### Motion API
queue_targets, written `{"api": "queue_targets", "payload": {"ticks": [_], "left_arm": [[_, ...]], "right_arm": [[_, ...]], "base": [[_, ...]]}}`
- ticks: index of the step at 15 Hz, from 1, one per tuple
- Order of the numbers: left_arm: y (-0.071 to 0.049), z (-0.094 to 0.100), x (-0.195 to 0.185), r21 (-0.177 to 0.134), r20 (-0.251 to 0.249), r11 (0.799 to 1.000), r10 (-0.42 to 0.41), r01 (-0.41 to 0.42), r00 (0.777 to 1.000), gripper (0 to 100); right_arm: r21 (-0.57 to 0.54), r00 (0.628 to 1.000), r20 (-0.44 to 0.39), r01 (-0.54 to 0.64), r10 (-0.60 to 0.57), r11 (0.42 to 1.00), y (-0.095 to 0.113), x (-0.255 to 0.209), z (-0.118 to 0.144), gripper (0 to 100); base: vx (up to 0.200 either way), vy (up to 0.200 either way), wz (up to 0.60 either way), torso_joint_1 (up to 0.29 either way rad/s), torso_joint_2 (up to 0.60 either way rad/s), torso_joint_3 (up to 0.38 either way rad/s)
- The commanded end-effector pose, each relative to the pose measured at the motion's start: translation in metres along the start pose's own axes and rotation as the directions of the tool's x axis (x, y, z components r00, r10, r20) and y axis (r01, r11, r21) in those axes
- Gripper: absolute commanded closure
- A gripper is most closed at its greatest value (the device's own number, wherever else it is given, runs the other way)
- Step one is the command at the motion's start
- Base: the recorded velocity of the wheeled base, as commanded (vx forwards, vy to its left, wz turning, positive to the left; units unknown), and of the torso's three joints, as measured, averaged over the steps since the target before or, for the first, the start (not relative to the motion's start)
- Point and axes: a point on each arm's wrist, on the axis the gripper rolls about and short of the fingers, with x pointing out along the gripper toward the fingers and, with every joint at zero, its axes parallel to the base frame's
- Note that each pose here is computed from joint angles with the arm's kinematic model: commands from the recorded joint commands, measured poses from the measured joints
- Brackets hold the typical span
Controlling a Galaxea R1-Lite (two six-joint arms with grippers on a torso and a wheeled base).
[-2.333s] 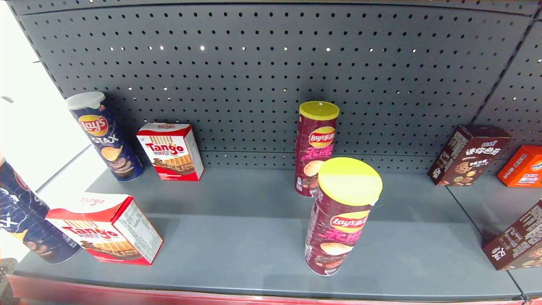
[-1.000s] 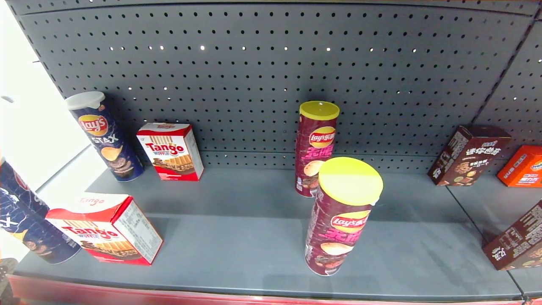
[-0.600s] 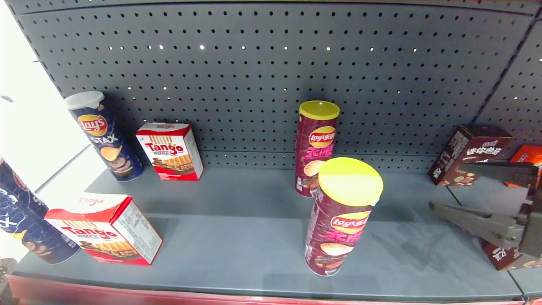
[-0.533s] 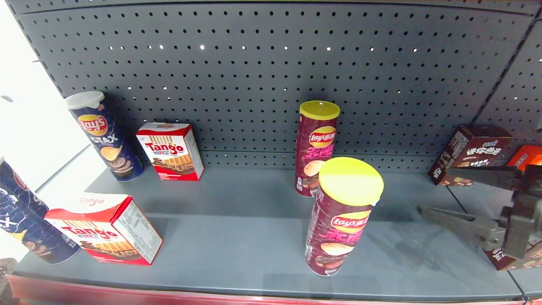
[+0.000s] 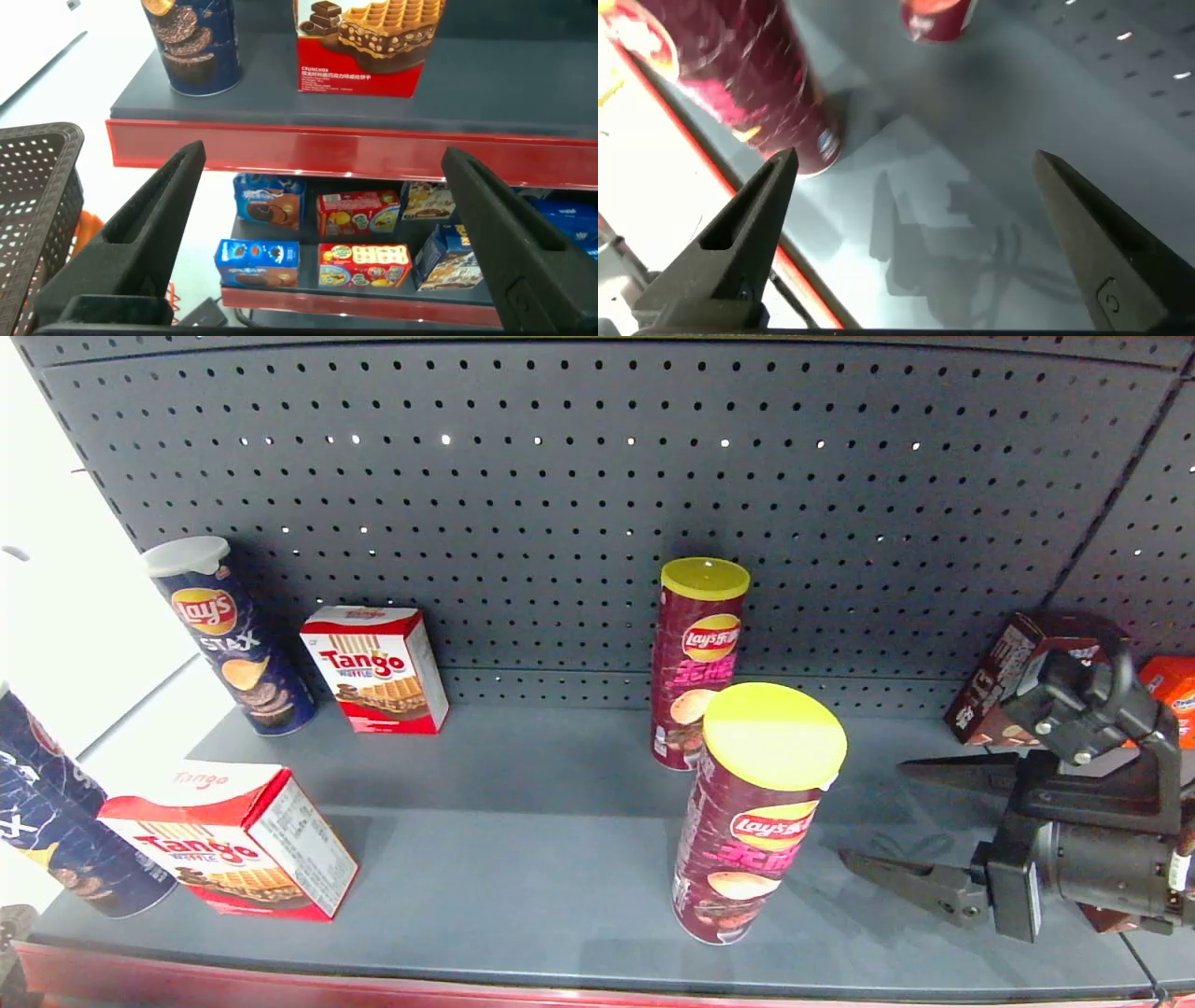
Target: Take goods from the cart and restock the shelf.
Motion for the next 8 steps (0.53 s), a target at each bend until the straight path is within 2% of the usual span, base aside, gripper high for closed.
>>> {"api": "queue_targets", "payload": {"ticks": [1, 8], "left_arm": [[0.0, 0.0, 0.0, 0.0, -0.003, 1.0, 0.0, 0.0, 1.0, 0], [0.0, 0.0, 0.0, 0.0, -0.003, 1.0, 0.001, -0.001, 1.0, 0]], "right_arm": [[0.001, 0.999, -0.034, -0.02, 0.02, 1.0, 0.003, 0.008, -0.005, 0], [-0.004, 0.996, -0.083, -0.039, 0.039, 0.999, 0.006, 0.03, -0.009, 0]], "base": [[0.0, 0.0, 0.0, 0.0, 0.0, 0.0], [0.0, 0.0, 0.0, 0.0, 0.0, 0.0]]}}
